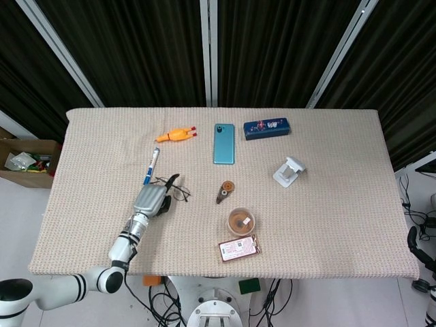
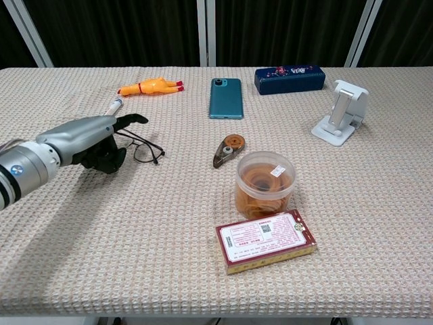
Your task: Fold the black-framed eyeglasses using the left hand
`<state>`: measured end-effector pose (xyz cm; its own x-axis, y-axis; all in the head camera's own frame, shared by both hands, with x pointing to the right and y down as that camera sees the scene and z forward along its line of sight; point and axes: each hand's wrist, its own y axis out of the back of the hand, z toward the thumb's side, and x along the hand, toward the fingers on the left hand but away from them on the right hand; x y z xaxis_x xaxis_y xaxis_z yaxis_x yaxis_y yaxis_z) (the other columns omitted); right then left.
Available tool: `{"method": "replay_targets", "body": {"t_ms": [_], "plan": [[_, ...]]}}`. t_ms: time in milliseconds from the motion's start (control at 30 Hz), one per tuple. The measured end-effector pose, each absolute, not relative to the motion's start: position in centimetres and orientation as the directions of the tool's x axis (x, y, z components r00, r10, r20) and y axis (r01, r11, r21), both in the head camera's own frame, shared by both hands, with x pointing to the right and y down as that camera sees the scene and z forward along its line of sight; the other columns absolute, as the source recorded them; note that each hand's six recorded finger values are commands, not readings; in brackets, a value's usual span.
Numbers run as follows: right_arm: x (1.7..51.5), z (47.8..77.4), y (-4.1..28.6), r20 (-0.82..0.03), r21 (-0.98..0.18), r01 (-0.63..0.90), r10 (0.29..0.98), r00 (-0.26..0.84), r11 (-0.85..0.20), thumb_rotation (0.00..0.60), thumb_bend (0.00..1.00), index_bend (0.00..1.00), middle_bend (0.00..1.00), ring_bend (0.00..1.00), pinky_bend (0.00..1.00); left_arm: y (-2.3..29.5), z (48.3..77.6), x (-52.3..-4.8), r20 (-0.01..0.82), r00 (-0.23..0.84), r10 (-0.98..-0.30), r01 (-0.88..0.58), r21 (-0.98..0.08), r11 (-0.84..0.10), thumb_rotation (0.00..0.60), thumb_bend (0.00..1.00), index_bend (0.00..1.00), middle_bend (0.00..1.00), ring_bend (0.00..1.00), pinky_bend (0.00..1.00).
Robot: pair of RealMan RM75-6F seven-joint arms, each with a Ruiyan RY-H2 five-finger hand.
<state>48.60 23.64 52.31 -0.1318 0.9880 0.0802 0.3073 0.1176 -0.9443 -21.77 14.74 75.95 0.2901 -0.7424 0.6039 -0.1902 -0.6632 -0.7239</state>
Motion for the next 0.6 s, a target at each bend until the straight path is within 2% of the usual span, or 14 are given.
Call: {"method": "replay_targets", "body": {"t_ms": [167,300,600], "plan": [[48.6,52.5,23.7,0.072,-0.944,0.311,0.988,-0.133,0.111,0.6,0.47,0.0,0.0,0.0,0.0,15.1,74.1,-22.1,0.583,0.303,-0.754,-0.174,-0.744,-0.645,0.6,0.65,0.08,0.96,0.93,0.96],[48.5,52.8,23.8,0.068,-0.943,0.314,0.989,-0.13,0.106,0.6,0.47,0.0,0.0,0.0,0.0,16.2,73.3,-23.2,0.605,0.297,-0.738,-0.118,-0.744,-0.658,0.6,0.65,0.09,0.96,0.93,0.96],[48.5,52.6,23.8,0.075,-0.943,0.313,0.989,-0.127,0.112,0.6,0.47,0.0,0.0,0.0,0.0,17.1,73.1,-24.3,0.626,0.27,-0.732,-0.114,-0.734,-0.669,0.6,0.65,0.09,0.96,0.93,0.96]]}}
